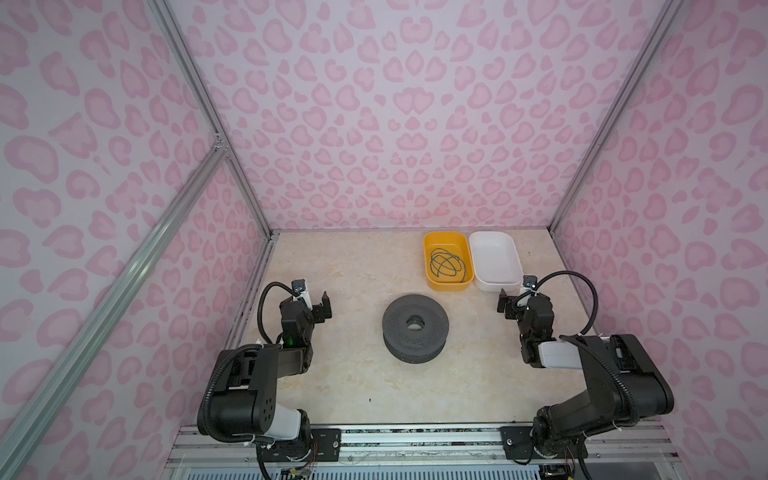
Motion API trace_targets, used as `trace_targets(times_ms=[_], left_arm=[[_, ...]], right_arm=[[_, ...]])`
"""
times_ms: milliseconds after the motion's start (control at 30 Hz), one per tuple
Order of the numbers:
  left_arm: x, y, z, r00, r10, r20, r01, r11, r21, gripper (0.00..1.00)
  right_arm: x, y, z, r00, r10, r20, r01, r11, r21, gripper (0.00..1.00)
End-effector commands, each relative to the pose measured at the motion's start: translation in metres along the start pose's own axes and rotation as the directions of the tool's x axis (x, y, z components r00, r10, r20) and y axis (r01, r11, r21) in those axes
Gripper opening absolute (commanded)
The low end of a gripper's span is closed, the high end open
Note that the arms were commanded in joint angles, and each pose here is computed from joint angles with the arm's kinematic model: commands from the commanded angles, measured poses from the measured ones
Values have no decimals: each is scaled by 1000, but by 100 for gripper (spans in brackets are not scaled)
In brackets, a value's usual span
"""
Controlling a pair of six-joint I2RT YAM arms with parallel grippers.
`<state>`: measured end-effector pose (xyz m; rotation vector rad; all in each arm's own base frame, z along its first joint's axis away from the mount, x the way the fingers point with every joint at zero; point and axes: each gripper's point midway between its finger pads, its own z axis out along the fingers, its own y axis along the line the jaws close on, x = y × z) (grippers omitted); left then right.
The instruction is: Wrap the cables
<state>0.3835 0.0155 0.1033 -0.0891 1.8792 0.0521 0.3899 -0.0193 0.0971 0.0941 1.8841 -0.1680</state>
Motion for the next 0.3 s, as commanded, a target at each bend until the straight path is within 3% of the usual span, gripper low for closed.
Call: trace_targets(times_ms=[0, 267], left_arm=[[-13, -2, 3, 999, -9, 41, 9, 1000, 12, 98], [-13, -1, 2, 999, -11, 44, 10, 1000, 12, 98]], right_arm=[[-2, -1, 1, 1000, 8, 5, -8, 1000, 4, 99], [-1, -1, 1, 1000, 8, 3, -8, 1000, 4, 99]])
